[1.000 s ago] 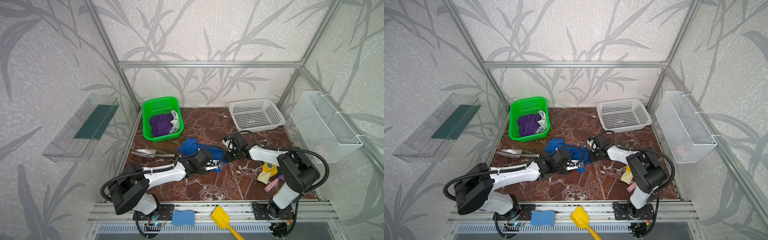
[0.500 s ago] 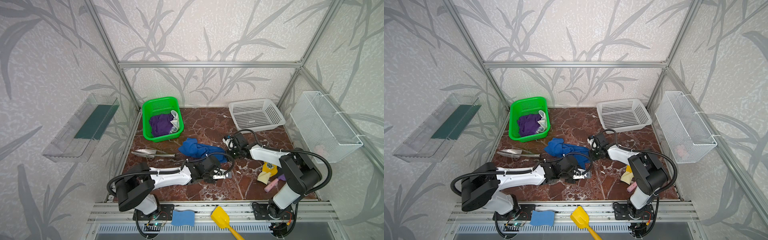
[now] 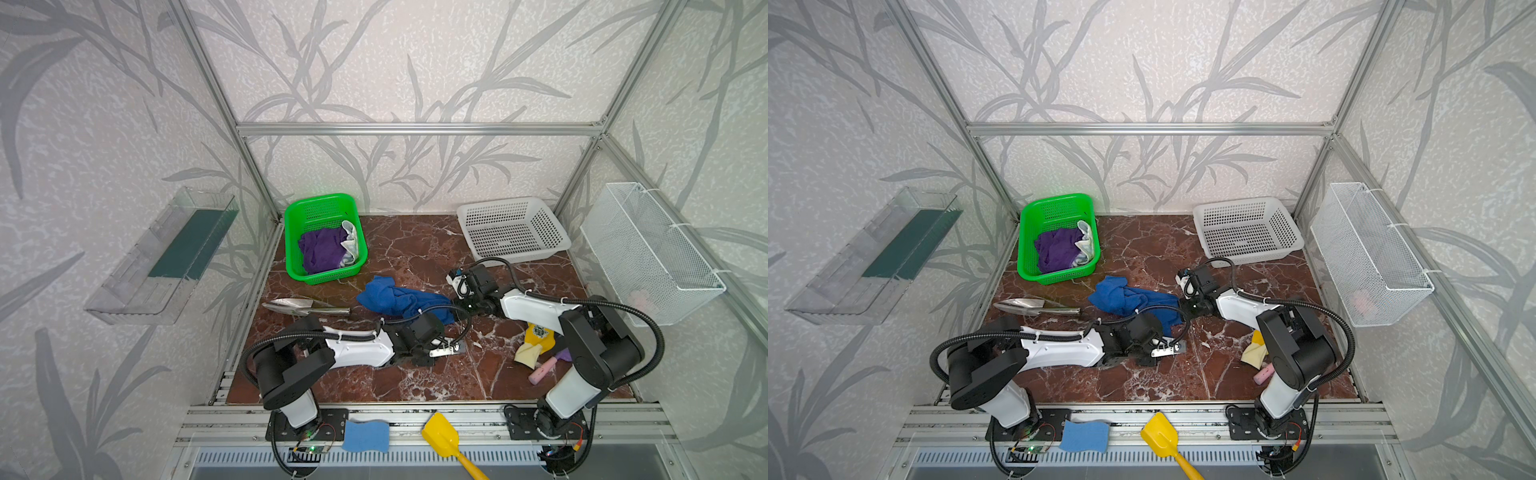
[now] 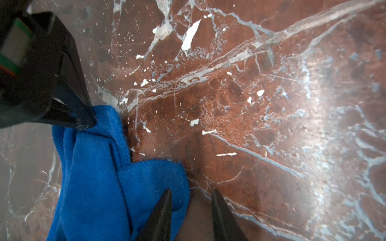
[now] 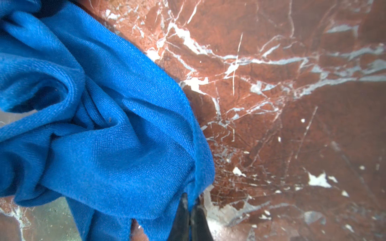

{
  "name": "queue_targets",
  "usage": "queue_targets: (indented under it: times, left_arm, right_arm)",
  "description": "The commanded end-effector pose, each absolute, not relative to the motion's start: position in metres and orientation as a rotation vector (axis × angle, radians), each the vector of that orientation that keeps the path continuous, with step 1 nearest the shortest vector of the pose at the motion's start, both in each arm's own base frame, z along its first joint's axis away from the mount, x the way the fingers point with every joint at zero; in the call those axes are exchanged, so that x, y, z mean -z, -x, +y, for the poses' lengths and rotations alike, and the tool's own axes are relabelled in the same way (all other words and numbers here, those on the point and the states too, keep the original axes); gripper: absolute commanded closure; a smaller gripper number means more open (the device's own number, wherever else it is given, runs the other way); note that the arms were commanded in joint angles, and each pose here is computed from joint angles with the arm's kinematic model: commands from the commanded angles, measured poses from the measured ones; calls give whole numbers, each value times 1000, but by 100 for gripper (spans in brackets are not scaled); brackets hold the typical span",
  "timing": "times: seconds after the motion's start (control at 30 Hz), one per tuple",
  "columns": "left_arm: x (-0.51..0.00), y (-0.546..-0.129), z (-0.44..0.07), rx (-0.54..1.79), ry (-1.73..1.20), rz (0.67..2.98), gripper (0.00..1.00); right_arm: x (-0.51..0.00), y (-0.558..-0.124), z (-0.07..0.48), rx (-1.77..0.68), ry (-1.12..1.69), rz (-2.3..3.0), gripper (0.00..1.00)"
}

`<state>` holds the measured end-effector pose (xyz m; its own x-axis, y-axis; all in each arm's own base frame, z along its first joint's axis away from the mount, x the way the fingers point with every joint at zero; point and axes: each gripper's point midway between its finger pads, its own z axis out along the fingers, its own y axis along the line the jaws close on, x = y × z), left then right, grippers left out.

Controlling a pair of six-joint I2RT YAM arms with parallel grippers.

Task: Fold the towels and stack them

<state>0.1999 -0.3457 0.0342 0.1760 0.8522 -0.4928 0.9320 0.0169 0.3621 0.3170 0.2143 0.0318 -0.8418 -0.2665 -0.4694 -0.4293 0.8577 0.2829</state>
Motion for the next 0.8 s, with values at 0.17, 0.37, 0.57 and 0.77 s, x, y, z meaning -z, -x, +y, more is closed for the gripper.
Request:
queue_targets:
  times: [0.17, 0.37, 0.57, 0.77]
  left_arm:
    - [-41, -212, -357, 210, -1757, 1778, 65]
    - [-25, -215, -354, 206, -1771, 1854, 65]
    - [-21, -223, -350, 240, -1707, 1951, 63]
    - [-15, -221, -349, 288, -1720, 1998, 64]
  right_arm:
    - [-33, -318, 210, -558, 489, 2597, 100]
    - [-32, -318, 207, -562, 482, 2597, 100]
    - [-31, -319, 206, -569, 473, 2594, 100]
    - [-29, -321, 204, -576, 465, 2599, 100]
